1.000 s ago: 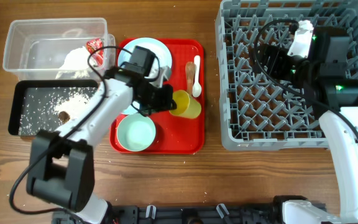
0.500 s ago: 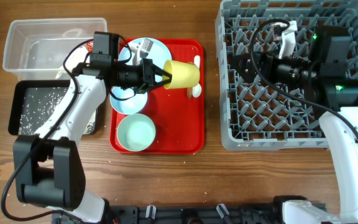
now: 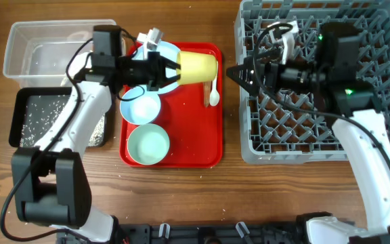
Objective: Sort waste into correct bins and load items into the dishwasher rack
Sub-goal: 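Hold the yellow cup out and close the right gripper on it, then open the left gripper, leaving the cup in the right gripper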
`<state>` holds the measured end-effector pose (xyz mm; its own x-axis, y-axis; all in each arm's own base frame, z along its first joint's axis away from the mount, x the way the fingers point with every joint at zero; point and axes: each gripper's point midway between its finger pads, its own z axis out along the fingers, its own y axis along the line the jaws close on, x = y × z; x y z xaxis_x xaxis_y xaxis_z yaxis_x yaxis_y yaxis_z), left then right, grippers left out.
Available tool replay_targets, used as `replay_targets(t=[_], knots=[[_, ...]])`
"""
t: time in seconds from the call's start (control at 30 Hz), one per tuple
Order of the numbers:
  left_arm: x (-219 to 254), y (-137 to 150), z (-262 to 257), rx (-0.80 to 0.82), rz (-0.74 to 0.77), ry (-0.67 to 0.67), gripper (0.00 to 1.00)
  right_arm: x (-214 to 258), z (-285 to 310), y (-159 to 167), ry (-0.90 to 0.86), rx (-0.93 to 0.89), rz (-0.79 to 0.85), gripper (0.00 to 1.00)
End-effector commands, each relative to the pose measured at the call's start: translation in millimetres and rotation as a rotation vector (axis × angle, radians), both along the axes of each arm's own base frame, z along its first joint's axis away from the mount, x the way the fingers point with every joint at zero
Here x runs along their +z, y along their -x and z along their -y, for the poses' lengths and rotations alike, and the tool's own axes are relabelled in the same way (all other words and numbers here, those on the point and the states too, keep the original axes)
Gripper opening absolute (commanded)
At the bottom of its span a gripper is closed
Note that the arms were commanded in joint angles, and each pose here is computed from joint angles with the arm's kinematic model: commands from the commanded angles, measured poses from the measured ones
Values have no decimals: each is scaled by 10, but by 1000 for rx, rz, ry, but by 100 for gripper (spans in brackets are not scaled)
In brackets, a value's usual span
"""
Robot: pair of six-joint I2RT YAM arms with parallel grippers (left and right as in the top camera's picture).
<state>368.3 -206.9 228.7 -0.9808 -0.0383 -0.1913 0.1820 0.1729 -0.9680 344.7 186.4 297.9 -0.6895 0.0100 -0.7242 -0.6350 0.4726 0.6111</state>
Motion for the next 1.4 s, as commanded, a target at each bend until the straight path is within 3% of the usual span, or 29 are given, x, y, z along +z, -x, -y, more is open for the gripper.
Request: replay_targets(t=[0.0, 0.33, 0.83, 0.87, 0.93, 1.1, 1.2, 1.33, 1.37], knots=[[314, 131, -168, -73, 20, 119, 4, 126, -153, 46, -100, 153, 39, 98], [392, 267, -104, -146, -1, 167, 4, 115, -574, 88, -186, 374, 151, 97], [389, 366, 54, -186, -85, 165, 4, 90, -776, 142, -167, 402, 192, 94], [389, 367, 55, -187, -85, 165, 4, 90, -805, 154, -165, 405, 195, 91], [389, 367, 55, -187, -84, 165, 4, 89, -821, 169, -166, 410, 189, 77], [402, 355, 57, -189, -61, 166, 4, 72, -819, 168, -163, 406, 178, 74], [402, 355, 57, -189, -61, 166, 4, 63, -822, 175, -163, 407, 171, 67], [399, 351, 56, -186, -61, 164, 7, 60, -822, 168, -161, 403, 171, 40], [399, 351, 56, -186, -61, 164, 8, 51, -819, 148, -155, 392, 171, 38]])
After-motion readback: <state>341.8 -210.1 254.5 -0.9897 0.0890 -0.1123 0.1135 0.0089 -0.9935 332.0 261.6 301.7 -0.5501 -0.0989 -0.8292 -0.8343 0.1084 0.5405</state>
